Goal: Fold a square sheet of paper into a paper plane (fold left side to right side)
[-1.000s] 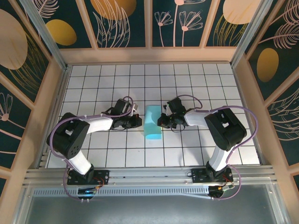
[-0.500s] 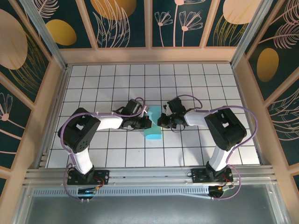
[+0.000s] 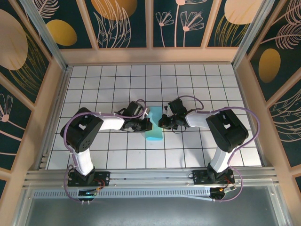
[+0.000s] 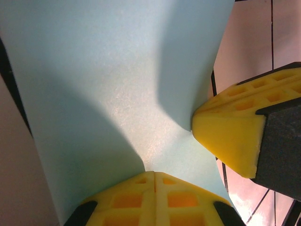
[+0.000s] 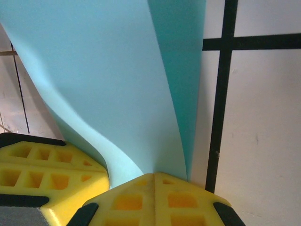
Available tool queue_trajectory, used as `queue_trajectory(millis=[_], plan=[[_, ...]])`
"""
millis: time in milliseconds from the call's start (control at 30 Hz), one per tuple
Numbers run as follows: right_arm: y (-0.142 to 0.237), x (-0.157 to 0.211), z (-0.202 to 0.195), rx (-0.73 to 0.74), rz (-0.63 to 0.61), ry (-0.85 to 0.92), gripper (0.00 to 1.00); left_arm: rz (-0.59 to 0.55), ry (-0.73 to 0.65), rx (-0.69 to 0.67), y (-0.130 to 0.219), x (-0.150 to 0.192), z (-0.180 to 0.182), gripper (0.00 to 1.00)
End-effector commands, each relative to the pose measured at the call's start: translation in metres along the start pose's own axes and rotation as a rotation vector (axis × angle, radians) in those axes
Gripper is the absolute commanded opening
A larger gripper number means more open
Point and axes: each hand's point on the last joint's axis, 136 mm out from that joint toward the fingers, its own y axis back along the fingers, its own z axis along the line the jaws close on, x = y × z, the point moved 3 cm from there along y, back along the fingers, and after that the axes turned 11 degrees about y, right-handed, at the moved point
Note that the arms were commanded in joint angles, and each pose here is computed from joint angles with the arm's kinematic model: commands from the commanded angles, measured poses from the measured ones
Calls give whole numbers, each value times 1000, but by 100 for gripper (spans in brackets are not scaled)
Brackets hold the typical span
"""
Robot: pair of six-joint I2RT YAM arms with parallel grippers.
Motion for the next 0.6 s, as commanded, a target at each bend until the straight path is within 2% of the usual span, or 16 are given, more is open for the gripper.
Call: queue_trajectory(millis=[0,300,567], plan=[[4,6,-7,73,14,-8,0,33,4,-66,-10,9,17,0],[15,-17,26,-77,-86,37,0,31,2,-80,-11,8,19,0],[-4,-28,25,-71,-79,47,0,30,0,-77,-10,7,17,0]])
